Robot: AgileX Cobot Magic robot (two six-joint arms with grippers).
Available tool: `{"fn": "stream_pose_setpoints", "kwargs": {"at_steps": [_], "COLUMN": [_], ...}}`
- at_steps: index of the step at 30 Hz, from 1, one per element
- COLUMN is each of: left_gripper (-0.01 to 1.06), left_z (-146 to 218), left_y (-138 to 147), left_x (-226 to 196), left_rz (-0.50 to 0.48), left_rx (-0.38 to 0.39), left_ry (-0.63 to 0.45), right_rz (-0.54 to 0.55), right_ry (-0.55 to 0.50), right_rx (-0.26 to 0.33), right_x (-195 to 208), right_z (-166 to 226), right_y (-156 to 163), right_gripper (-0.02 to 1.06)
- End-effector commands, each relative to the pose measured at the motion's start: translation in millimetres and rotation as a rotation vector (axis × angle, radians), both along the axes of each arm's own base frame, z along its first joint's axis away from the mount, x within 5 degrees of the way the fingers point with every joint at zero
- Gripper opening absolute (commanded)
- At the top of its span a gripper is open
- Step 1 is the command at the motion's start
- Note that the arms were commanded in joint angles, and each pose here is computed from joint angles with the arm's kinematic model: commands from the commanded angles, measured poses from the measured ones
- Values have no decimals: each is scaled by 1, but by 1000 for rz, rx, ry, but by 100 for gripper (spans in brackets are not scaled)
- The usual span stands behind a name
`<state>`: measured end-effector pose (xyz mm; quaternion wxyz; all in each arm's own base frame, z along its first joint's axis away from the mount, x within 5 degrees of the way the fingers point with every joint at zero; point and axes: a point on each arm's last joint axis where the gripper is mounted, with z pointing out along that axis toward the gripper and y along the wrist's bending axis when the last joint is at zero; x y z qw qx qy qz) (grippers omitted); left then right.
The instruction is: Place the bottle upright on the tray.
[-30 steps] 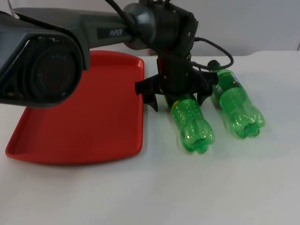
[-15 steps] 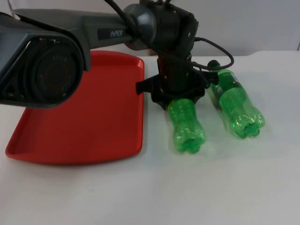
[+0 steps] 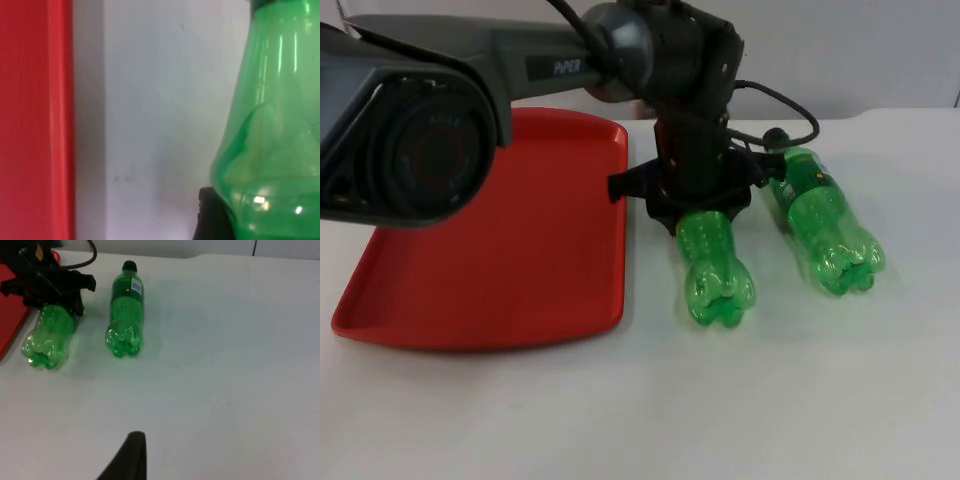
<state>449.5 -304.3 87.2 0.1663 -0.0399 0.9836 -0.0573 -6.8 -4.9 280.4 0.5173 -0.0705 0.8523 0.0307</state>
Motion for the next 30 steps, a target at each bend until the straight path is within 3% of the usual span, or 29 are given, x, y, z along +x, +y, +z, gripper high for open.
{"fn": "stream_pose_setpoints", "kwargs": {"at_steps": [1,4,8,9,12,13,16,22,30], "left_gripper": [0,0,0,0,0,0,0,0,0], "left_z": [23,55,125,125,179,179,223,285,340], "left_y": [-1,1,7,7,12,12,20,46,83], "left_x": [1,2,-2,-2,-11,-11,-22,-37,-51], "left_rz": [3,-12,-10,-10,-17,-17,-11,-58,-59], "left_rx": [-6,5,90,90,101,101,49,46,133], "left_ry": [-41,-115,-326,-326,-468,-468,-535,-646,-789], "right_rz": [-1,-1,-1,-1,-1,-1,-1,-1,-1], "right_ry": [-8,-8,-8,-8,-8,-8,-8,-8,-8], "right_rx": [-2,-2,-2,-2,-2,-2,-2,-2,-2], "right_x": [0,0,0,0,0,0,0,0,0], "right_z": [0,0,0,0,0,0,0,0,0], "right_y": [0,0,0,0,0,0,0,0,0], "right_gripper": [105,105,105,105,105,105,105,105,105]}}
